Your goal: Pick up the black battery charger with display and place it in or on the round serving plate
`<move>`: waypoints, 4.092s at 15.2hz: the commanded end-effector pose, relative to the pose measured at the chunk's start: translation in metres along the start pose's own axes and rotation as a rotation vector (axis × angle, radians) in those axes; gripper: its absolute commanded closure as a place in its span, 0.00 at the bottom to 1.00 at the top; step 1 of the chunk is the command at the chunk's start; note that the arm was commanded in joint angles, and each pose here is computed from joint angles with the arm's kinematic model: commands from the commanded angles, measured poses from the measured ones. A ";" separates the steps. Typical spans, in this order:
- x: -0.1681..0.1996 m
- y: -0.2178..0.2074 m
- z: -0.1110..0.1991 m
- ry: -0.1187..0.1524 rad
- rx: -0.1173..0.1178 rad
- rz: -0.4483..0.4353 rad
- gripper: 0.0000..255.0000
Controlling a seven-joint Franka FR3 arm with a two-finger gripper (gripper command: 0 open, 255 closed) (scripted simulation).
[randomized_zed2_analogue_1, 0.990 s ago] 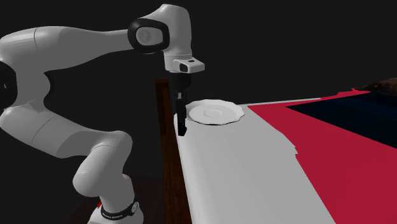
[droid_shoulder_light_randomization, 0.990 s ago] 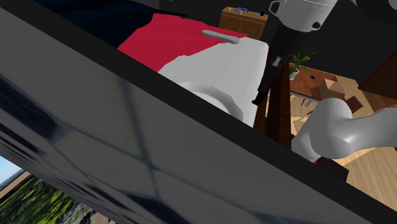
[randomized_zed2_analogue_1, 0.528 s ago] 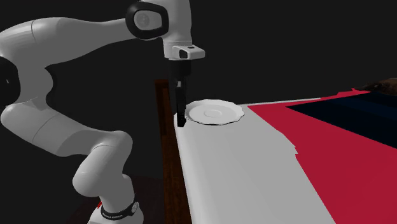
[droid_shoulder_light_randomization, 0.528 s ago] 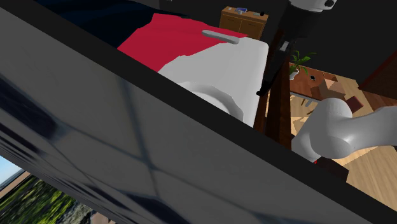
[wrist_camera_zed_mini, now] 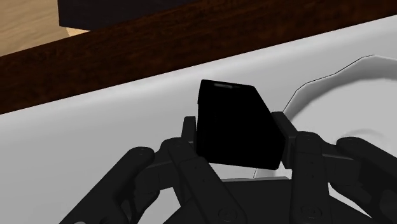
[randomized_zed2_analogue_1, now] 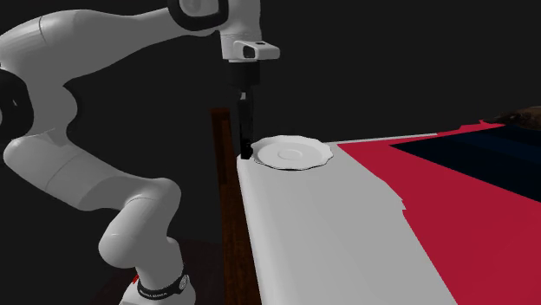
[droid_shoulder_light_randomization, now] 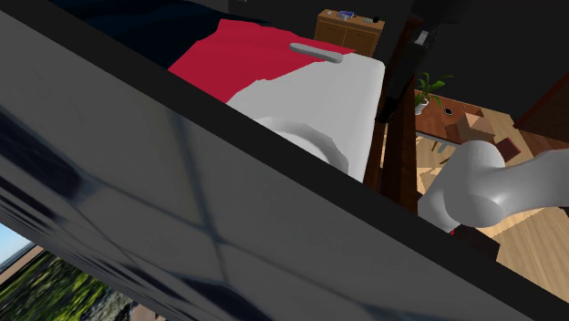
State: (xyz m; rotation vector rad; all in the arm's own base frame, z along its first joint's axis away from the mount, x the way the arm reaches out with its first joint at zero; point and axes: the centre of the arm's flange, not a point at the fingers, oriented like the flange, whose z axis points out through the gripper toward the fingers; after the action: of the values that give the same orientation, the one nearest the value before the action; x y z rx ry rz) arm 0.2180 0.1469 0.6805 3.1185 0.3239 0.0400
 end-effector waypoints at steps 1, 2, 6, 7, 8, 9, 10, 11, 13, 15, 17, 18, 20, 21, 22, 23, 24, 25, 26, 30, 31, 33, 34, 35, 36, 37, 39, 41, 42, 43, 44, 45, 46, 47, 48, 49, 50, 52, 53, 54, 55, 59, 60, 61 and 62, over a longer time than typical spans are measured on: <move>0.007 -0.010 -0.007 0.000 0.000 0.000 1.00; 0.015 -0.021 -0.009 0.000 0.000 0.000 1.00; 0.045 -0.064 -0.015 0.000 0.000 0.000 1.00; 0.053 -0.074 -0.016 0.000 0.000 0.000 1.00; 0.061 -0.085 -0.018 0.000 0.000 0.000 1.00; 0.068 -0.096 -0.019 0.000 0.000 0.000 1.00; 0.076 -0.106 -0.020 0.000 0.000 0.000 1.00; 0.083 -0.117 -0.022 0.000 0.000 0.000 1.00; 0.099 -0.138 -0.025 0.000 0.000 0.000 1.00; 0.114 -0.160 -0.028 0.000 0.000 0.000 1.00; 0.129 -0.181 -0.031 0.000 0.000 0.000 1.00; 0.134 -0.188 -0.032 0.000 0.000 0.000 1.00; 0.134 -0.188 -0.021 0.000 0.000 0.000 1.00; 0.134 -0.188 -0.016 0.000 0.000 0.000 1.00; 0.134 -0.188 -0.011 0.000 0.000 0.000 1.00; 0.134 -0.188 -0.006 0.000 0.000 0.000 1.00; 0.133 -0.188 0.000 0.000 0.000 0.000 1.00; 0.133 -0.189 0.005 0.000 0.000 0.000 1.00; 0.133 -0.189 0.010 0.000 0.000 0.000 1.00; 0.133 -0.189 0.031 0.000 0.000 0.000 1.00; 0.133 -0.189 0.037 0.000 0.000 0.000 1.00; 0.132 -0.189 0.047 0.000 0.000 0.000 1.00; 0.132 -0.189 0.053 0.000 0.000 0.000 1.00; 0.132 -0.189 0.058 0.000 0.000 0.000 1.00; 0.132 -0.189 0.063 0.000 0.000 0.000 1.00; 0.132 -0.189 0.066 0.000 0.000 0.000 1.00; 0.132 -0.189 0.066 0.000 0.000 0.000 1.00; 0.132 -0.189 0.066 0.000 0.000 0.000 1.00; 0.132 -0.189 0.066 0.000 0.000 0.000 1.00; 0.132 -0.189 0.066 0.000 0.000 0.000 1.00; 0.132 -0.189 0.066 0.000 0.000 0.000 1.00; 0.132 -0.189 0.066 0.000 0.000 0.000 0.00; 0.132 -0.189 0.066 0.000 0.000 0.000 0.00; 0.132 -0.189 0.066 0.000 0.000 0.000 0.00; 0.132 -0.189 0.066 0.000 0.000 0.000 0.00; 0.132 -0.189 0.066 0.000 0.000 0.000 0.00; 0.132 -0.189 0.066 0.000 0.000 0.000 0.00; 0.132 -0.189 0.040 0.000 0.000 0.000 0.00; 0.132 -0.189 0.026 0.000 0.000 0.000 0.00; 0.132 -0.189 0.016 0.000 0.000 0.000 0.00; 0.132 -0.189 0.016 0.000 0.000 0.000 0.00; 0.132 -0.189 0.016 0.000 0.000 0.000 0.00; 0.132 -0.189 0.016 0.000 0.000 0.000 0.00; 0.132 -0.189 0.016 0.000 0.000 0.000 0.00; 0.132 -0.189 0.016 0.000 0.000 0.000 0.00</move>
State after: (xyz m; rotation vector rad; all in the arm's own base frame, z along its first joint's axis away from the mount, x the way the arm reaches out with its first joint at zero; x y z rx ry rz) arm 0.3085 0.3589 0.6660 3.1185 0.3237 0.0398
